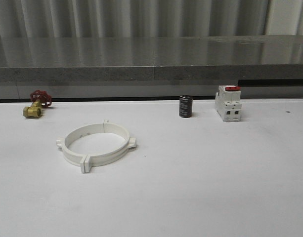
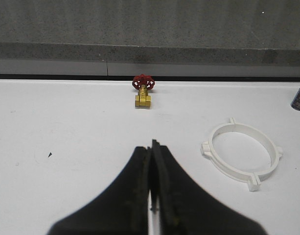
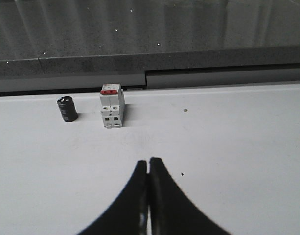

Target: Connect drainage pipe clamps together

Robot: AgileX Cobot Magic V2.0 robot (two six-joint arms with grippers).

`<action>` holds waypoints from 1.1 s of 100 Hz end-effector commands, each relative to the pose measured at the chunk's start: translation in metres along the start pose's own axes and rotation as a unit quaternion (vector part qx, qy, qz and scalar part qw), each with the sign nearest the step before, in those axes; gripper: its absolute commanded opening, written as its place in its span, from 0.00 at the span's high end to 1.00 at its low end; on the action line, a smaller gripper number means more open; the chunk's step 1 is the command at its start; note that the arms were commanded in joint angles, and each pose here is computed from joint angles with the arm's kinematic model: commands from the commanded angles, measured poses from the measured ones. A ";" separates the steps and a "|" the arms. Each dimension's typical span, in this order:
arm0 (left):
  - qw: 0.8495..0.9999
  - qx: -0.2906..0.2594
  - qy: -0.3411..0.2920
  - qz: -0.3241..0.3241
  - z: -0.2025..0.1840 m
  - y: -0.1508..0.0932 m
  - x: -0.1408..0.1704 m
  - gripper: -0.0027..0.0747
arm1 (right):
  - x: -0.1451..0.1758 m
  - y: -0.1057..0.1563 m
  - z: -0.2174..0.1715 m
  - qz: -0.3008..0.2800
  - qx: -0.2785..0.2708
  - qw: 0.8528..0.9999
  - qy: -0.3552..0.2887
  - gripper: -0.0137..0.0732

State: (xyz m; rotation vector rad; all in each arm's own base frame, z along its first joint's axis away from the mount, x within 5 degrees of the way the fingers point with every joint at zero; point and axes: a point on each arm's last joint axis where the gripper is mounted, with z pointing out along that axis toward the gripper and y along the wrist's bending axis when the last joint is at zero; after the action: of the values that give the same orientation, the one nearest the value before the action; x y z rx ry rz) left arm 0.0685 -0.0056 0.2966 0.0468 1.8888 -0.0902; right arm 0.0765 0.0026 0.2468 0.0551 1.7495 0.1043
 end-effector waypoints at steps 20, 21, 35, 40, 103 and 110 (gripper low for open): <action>0.999 0.003 -0.044 -0.005 -0.003 -0.001 -0.014 0.99 | 0.019 -0.007 -0.005 -0.027 0.031 0.993 -0.110 0.92; 0.999 0.003 -0.044 -0.005 -0.003 -0.001 -0.014 0.99 | 0.020 -0.007 -0.005 -0.027 0.033 0.993 -0.111 0.92; 0.999 0.003 -0.044 -0.005 -0.003 -0.001 -0.014 0.99 | 0.037 -0.011 -0.010 -0.028 0.050 0.989 -0.135 0.92; 0.999 0.003 -0.044 -0.005 -0.003 -0.001 -0.014 0.99 | 0.040 -0.010 -0.013 -0.032 0.052 0.990 -0.128 0.92; 0.999 0.003 -0.042 -0.005 -0.002 -0.001 -0.014 0.99 | 0.041 -0.010 -0.015 -0.042 0.052 0.990 -0.128 0.92; 0.999 0.003 -0.042 -0.005 -0.002 -0.001 -0.014 0.99 | 0.041 -0.010 -0.015 -0.042 0.052 0.990 -0.128 0.92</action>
State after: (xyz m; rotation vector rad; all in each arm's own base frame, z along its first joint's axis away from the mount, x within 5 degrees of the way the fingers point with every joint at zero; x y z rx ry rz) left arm 0.0685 -0.0056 0.2966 0.0468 1.8888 -0.0902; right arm 0.0567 -0.0039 0.1949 0.0855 1.6037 -0.0253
